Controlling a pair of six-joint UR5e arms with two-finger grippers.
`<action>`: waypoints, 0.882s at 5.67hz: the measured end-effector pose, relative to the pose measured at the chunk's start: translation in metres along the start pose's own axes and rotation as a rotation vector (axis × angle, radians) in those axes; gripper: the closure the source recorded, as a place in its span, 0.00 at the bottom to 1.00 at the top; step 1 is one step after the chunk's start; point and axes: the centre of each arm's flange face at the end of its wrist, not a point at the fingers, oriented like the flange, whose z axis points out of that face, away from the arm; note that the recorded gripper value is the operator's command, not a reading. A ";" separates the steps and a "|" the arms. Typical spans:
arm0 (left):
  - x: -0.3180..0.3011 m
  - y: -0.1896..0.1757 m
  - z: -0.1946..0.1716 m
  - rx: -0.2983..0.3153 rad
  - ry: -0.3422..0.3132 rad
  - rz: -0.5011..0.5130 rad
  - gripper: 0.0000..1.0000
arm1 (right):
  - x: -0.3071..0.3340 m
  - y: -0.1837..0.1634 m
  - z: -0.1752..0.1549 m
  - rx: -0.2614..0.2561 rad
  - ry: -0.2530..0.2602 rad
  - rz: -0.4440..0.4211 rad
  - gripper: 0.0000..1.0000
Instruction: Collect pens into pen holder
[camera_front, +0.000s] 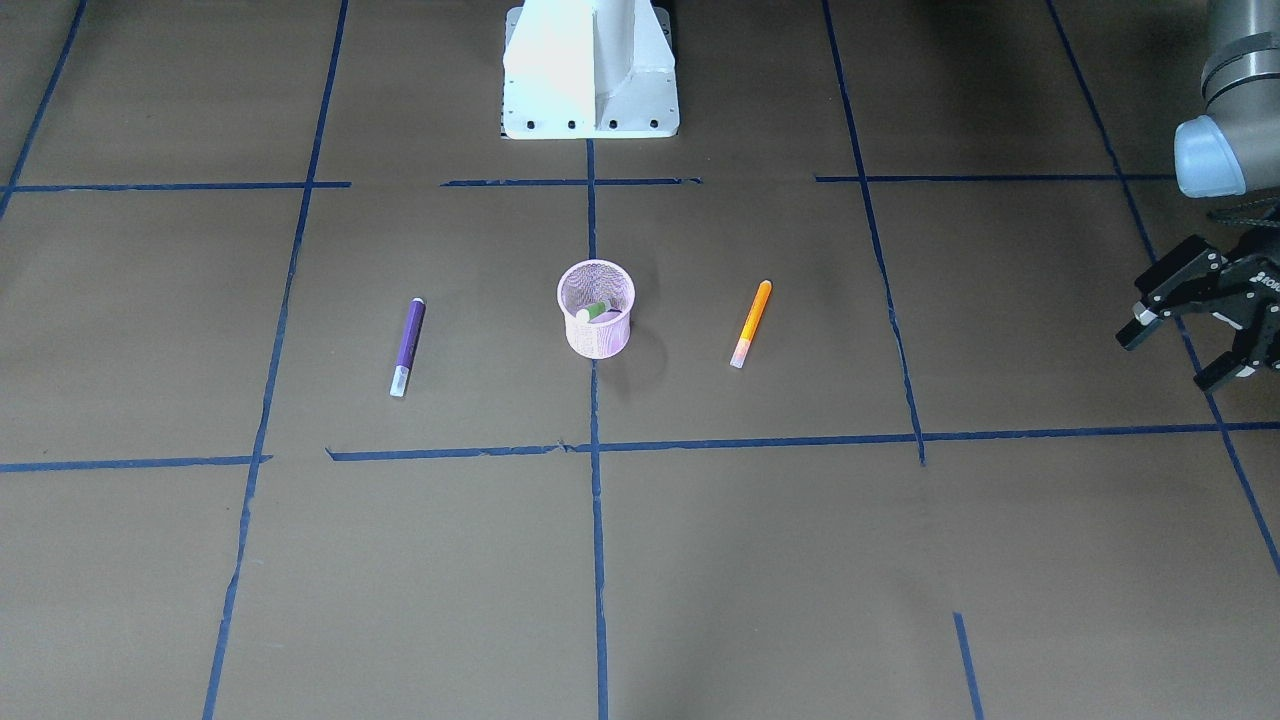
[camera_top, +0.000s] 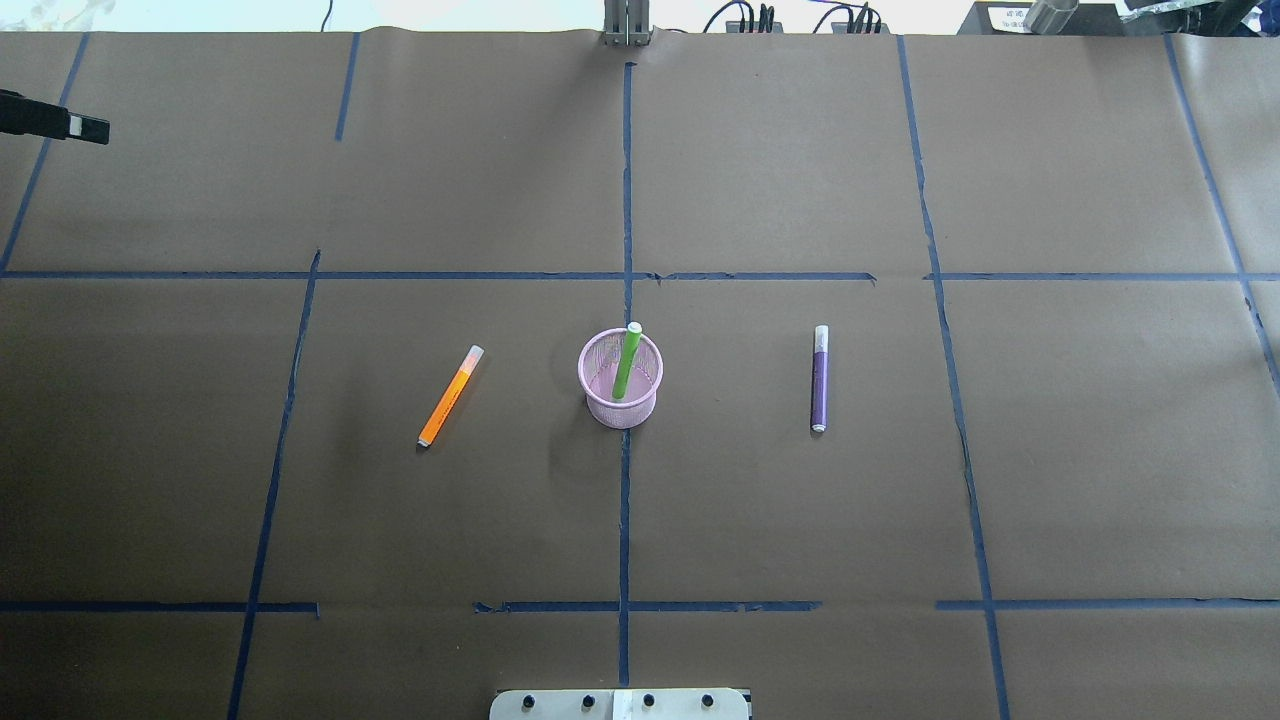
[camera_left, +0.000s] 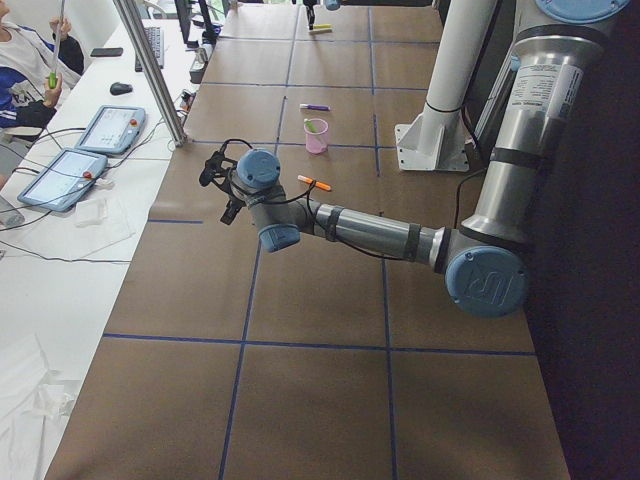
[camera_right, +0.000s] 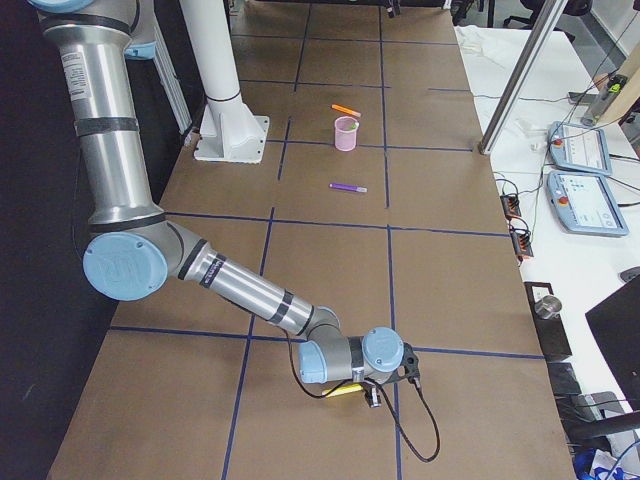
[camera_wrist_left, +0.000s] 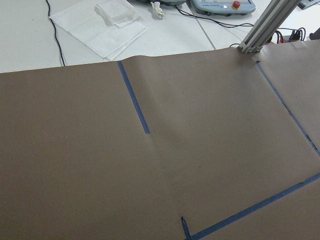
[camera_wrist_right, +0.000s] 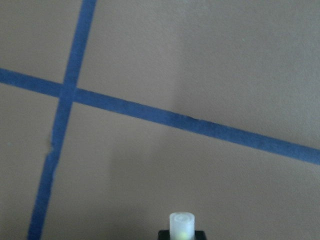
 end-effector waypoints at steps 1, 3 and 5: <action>0.002 0.001 0.003 -0.005 0.003 0.003 0.00 | -0.017 -0.015 -0.023 0.054 -0.033 -0.022 1.00; 0.046 0.006 0.049 -0.061 0.063 0.055 0.01 | -0.078 -0.062 -0.097 0.201 -0.070 0.017 1.00; 0.093 0.018 0.110 -0.109 0.023 0.067 0.01 | -0.159 -0.095 -0.176 0.339 -0.120 0.101 1.00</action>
